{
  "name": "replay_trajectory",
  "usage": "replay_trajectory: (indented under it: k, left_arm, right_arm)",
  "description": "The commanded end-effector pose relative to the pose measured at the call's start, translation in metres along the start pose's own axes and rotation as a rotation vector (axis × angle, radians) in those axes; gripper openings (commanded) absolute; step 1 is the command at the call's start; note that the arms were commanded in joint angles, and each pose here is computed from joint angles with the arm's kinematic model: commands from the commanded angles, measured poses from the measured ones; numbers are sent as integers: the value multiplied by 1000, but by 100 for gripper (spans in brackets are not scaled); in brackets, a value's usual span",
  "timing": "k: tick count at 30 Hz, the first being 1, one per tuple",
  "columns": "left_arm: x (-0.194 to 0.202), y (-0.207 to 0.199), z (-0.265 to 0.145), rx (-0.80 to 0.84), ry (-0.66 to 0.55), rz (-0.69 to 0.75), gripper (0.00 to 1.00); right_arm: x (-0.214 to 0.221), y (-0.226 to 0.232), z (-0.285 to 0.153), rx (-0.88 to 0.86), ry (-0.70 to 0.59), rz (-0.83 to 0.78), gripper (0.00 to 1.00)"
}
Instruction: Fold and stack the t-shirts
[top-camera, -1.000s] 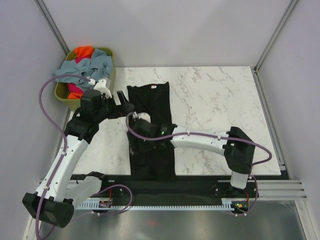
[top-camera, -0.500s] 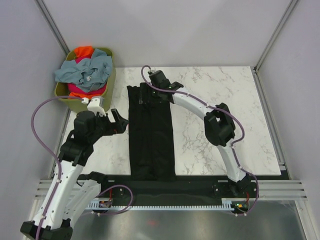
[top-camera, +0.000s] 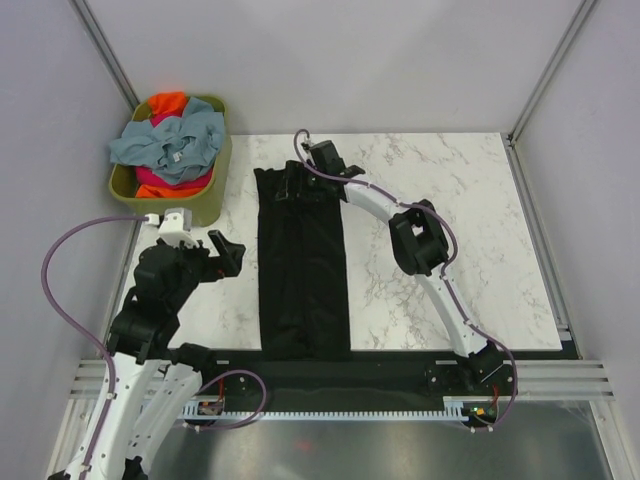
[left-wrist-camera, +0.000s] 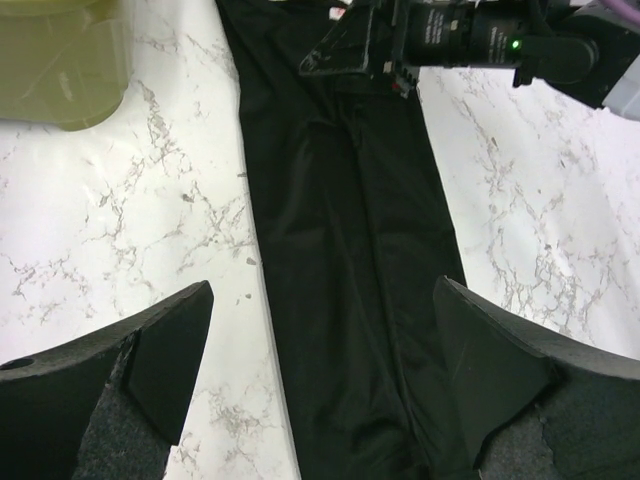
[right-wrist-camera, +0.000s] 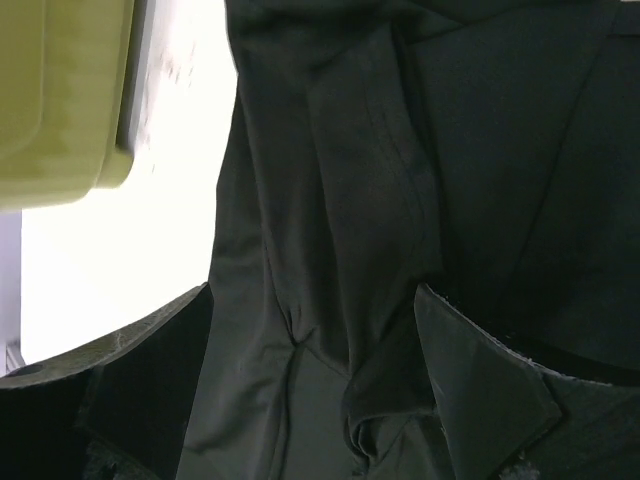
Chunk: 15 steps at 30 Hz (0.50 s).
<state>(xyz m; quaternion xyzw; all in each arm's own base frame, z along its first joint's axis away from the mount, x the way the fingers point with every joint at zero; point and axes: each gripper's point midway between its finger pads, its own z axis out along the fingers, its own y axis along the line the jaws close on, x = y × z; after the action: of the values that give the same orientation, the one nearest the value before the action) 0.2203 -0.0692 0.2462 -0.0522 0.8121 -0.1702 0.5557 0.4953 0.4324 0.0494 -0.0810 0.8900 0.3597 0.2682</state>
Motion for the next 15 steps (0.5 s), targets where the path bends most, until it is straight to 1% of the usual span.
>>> replay_trajectory:
  k: [1, 5, 7, 8, 9, 10, 11, 12, 13, 15]
  left_arm:
    - [-1, 1, 5, -2, -3, 21, 99]
    - [2, 0, 8, 2, 14, 23, 99]
    - [2, 0, 9, 2, 18, 23, 99]
    - [4, 0, 10, 1, 26, 25, 98]
    - [5, 1, 11, 0, 28, 25, 98]
    - [5, 1, 11, -1, 30, 24, 98]
    - [5, 0, 11, 1, 34, 26, 98]
    - [6, 0, 13, 3, 41, 26, 98]
    - [7, 0, 13, 3, 43, 26, 98]
    - [9, 0, 15, 0, 55, 28, 98]
  right_arm:
    - [-10, -71, 7, 98, -23, 92, 91]
    - [-14, -117, 7, 155, -32, 133, 91]
    - [-31, -128, 4, 149, -63, 137, 91]
    - [-24, -134, 11, 120, -39, 146, 91]
    - [-41, -124, 11, 73, -67, 131, 92]
    - [-47, -127, 12, 47, -71, 143, 92]
    - [-36, -135, 23, 21, -46, 153, 92]
    - [-47, -122, 21, -40, -56, 133, 93]
    - [-50, -119, 23, -75, -70, 118, 94]
    - [-47, -112, 25, -150, -63, 104, 96]
